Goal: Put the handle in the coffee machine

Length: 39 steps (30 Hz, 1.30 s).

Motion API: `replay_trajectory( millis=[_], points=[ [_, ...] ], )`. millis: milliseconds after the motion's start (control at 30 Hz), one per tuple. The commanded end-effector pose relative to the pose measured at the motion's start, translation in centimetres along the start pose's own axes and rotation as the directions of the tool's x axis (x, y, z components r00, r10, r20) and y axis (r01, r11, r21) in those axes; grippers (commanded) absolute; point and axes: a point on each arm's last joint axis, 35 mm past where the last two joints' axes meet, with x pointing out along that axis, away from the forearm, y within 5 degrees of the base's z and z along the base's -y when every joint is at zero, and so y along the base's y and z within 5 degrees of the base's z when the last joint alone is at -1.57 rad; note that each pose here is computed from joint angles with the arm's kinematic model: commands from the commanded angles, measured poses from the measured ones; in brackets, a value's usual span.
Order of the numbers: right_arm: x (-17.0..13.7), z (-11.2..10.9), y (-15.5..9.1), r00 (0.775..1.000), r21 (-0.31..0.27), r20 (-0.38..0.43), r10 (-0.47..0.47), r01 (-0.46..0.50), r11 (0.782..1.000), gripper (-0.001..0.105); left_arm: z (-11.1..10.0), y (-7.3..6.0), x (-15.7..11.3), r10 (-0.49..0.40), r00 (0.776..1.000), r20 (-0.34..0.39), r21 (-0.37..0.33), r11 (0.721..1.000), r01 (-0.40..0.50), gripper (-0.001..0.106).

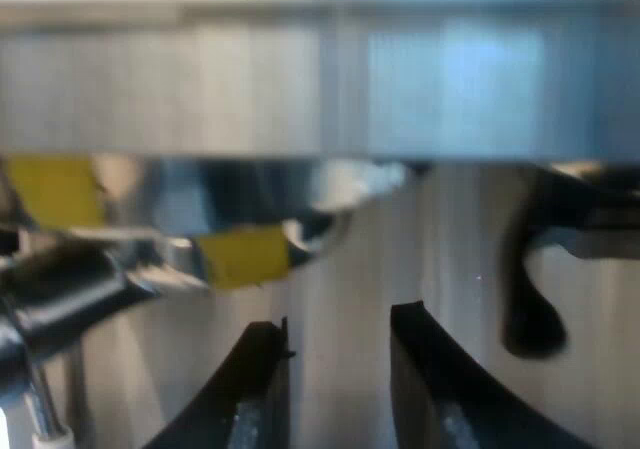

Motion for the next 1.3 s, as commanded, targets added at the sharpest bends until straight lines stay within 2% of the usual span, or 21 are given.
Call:
replay_trajectory(
  millis=[33,167,200,267,400,433,567,633,833,933,1067,1100,1167,1300],
  points=[
    [-0.4,0.3,-0.6,1.000,-0.004,0.010,-0.006,0.006,1.000,0.028,0.3,-1.7,-0.2,-0.116,0.991,0.069,-0.045,0.992,0.120,0.001],
    [-1.8,-0.4,-2.2,0.998,-0.046,-0.029,-0.048,0.047,0.998,0.028,0.3,-1.9,-0.2,-0.121,0.991,0.065,-0.083,0.989,0.126,0.001],
    [-2.4,-0.8,-2.8,0.998,-0.078,-0.040,-0.046,0.043,0.996,0.028,0.2,-2.0,-0.3,-0.123,0.990,0.063,-0.090,0.988,0.128,0.001],
    [-3.3,-1.0,-3.7,0.998,-0.097,-0.046,-0.041,0.036,0.995,0.028,0.2,-2.1,-0.3,-0.123,0.990,0.063,-0.090,0.988,0.128,0.001],
    [-5.3,-1.1,-5.6,0.999,-0.103,-0.046,-0.026,0.021,0.994,0.028,0.3,-2.4,-0.6,-0.115,0.991,0.069,-0.100,0.988,0.122,0.001],
    [-5.9,-0.9,-6.2,0.999,-0.106,-0.037,-0.014,0.010,0.994,0.028,0.3,-2.5,-0.7,-0.113,0.991,0.071,-0.098,0.988,0.119,0.001],
    [-7.8,0.5,-7.7,1.000,-0.198,0.003,0.006,-0.005,0.980,0.028,0.5,-2.8,-1.0,-0.104,0.991,0.083,-0.096,0.989,0.112,0.000],
    [-8.7,1.2,-8.0,0.999,-0.220,0.026,0.021,-0.015,0.975,0.028,0.6,-2.8,-1.1,-0.094,0.991,0.094,-0.113,0.988,0.105,0.000],
    [-11.5,4.3,-8.7,0.992,-0.171,0.102,0.076,-0.058,0.984,0.028,1.1,-3.3,-0.4,-0.118,0.990,0.079,-0.134,0.983,0.127,0.000],
    [-13.5,5.5,-8.4,0.980,-0.206,0.120,0.156,-0.129,0.970,0.028,1.6,-3.8,0.2,-0.133,0.989,0.069,-0.155,0.978,0.143,0.000],
    [-15.9,7.0,-8.8,0.959,-0.203,0.141,0.246,-0.215,0.955,0.028,2.2,-4.2,0.8,-0.130,0.990,0.063,-0.185,0.973,0.139,0.000],
    [-16.0,7.1,-8.8,0.958,-0.203,0.142,0.249,-0.218,0.955,0.028,2.4,-4.2,0.8,-0.121,0.991,0.062,-0.188,0.973,0.131,0.000],
    [-17.2,7.9,-9.4,0.947,-0.142,0.152,0.284,-0.263,0.954,0.028,2.8,-4.2,0.8,-0.067,0.996,0.055,-0.191,0.979,0.077,0.000],
    [-17.9,8.3,-10.3,0.940,-0.115,0.143,0.310,-0.295,0.949,0.028,3.3,-4.5,0.2,0.002,0.997,0.078,-0.197,0.980,0.014,0.000]
  ],
)
